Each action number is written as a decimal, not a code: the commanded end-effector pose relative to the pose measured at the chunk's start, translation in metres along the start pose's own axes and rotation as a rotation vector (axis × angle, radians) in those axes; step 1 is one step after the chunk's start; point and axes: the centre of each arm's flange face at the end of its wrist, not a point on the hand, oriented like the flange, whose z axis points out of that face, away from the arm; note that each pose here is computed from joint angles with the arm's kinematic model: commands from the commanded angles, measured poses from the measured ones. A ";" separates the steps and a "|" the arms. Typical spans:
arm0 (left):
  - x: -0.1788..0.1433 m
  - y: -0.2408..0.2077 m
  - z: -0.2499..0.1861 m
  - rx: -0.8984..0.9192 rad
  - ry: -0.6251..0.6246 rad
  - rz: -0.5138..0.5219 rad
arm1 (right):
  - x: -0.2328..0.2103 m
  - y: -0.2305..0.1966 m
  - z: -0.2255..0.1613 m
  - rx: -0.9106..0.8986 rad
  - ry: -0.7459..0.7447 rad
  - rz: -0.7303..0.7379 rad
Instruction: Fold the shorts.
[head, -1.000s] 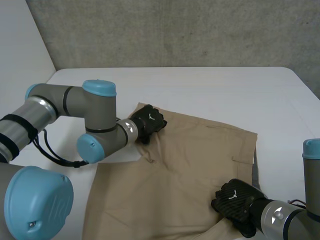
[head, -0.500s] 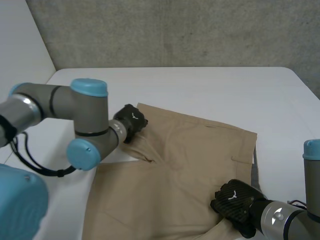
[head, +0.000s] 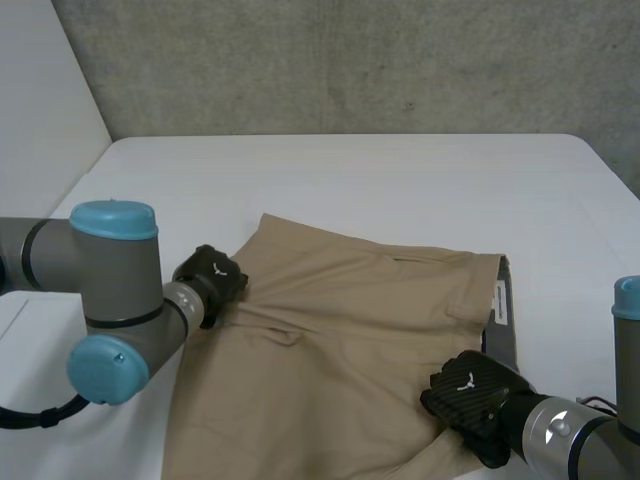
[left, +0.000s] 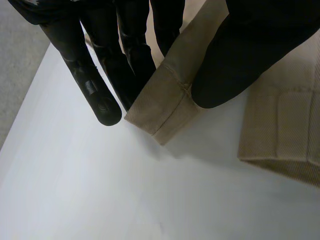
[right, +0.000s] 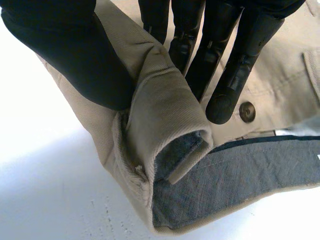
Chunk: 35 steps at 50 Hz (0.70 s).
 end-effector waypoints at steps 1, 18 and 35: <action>0.002 0.007 -0.006 -0.018 -0.016 -0.006 | 0.002 -0.002 -0.001 0.011 0.013 0.005; -0.060 -0.051 -0.083 0.249 -0.243 -0.276 | 0.019 -0.009 0.007 0.106 0.063 0.154; 0.007 -0.023 -0.179 0.087 0.013 -0.466 | 0.056 -0.006 0.016 0.201 0.175 0.333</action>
